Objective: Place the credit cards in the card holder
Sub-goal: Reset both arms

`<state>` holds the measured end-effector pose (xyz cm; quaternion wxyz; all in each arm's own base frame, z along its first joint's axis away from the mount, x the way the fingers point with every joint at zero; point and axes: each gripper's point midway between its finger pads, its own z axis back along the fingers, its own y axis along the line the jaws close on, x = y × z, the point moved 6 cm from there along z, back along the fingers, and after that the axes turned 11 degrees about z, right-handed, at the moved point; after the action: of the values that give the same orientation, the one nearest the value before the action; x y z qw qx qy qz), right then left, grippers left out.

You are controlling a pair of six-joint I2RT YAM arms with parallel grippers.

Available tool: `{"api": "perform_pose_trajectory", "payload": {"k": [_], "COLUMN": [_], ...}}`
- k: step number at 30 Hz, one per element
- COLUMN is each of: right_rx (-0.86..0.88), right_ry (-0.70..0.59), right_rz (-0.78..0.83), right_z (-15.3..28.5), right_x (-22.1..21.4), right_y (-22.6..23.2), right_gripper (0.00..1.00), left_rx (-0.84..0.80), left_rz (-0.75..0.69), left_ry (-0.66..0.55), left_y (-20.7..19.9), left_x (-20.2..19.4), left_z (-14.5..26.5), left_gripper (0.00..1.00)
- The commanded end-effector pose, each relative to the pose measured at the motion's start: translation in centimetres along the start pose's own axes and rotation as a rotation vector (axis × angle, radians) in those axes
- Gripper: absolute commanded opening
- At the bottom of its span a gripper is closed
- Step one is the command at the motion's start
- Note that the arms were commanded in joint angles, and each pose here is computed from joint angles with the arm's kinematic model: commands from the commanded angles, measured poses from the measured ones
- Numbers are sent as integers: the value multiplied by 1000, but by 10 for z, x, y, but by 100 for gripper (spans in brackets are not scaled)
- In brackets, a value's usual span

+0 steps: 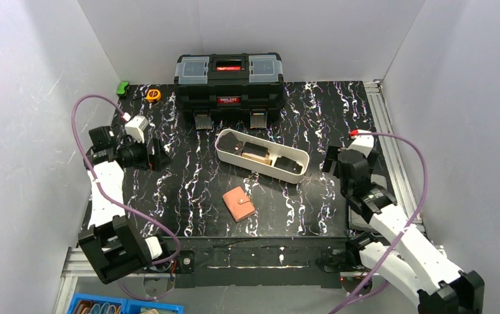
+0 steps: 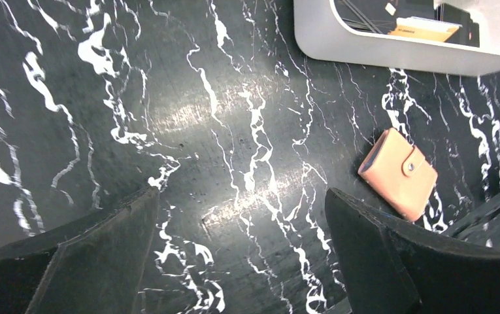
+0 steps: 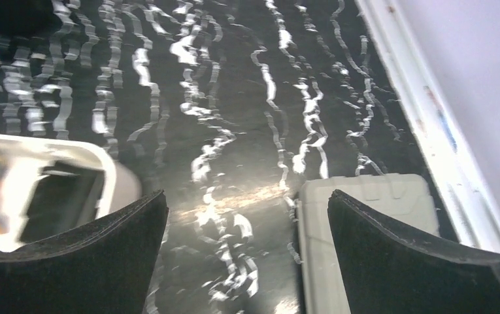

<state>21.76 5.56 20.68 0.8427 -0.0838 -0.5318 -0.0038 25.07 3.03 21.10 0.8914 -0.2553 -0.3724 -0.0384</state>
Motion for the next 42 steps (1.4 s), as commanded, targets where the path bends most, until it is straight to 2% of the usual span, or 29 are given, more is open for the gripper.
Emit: {"api": "perform_pose_trajectory", "payload": {"k": [1,8,11,14,20,27,30,35,37,42], "right_rx": [-260,-388,-369,-345,-318,-285,-264,-218,-175,-128], "right_ry": [-256,-218,-197,-179,-187,-249,-252,-365,-374,-316], "right_rz": [5,-163,-143,-115,-52,-45,-49,-53,-32,-18], "right_z": [-25,-55,-68,-85,-109,-126,-123,-106,-106,-123], "right_x": [10,-29,-37,-44,-41,-37,-40,-47,-48,-50], "right_y": [-24,-48,-50,-50,-54,-52,-50,-49,-45,-43], "right_gripper": [98,98,98,98,98,98,98,98,98,98], "left_rx": [-33,-44,-21,-15,-27,26,22,57,100,204], "left_rz": [119,178,181,156,3,94,71,-39,-30,-29], "left_ry": [-82,-96,-136,-208,-421,-359,-375,-464,-498,-427], "left_y": [11,36,47,53,55,69,65,48,51,55], "left_x": [-3,-30,-39,-42,-34,-36,-40,-51,-49,-48], "left_z": [-19,-54,-66,-75,-86,-101,-99,-91,-88,-97], "left_gripper": [98,98,98,98,98,98,98,98,98,98]}}
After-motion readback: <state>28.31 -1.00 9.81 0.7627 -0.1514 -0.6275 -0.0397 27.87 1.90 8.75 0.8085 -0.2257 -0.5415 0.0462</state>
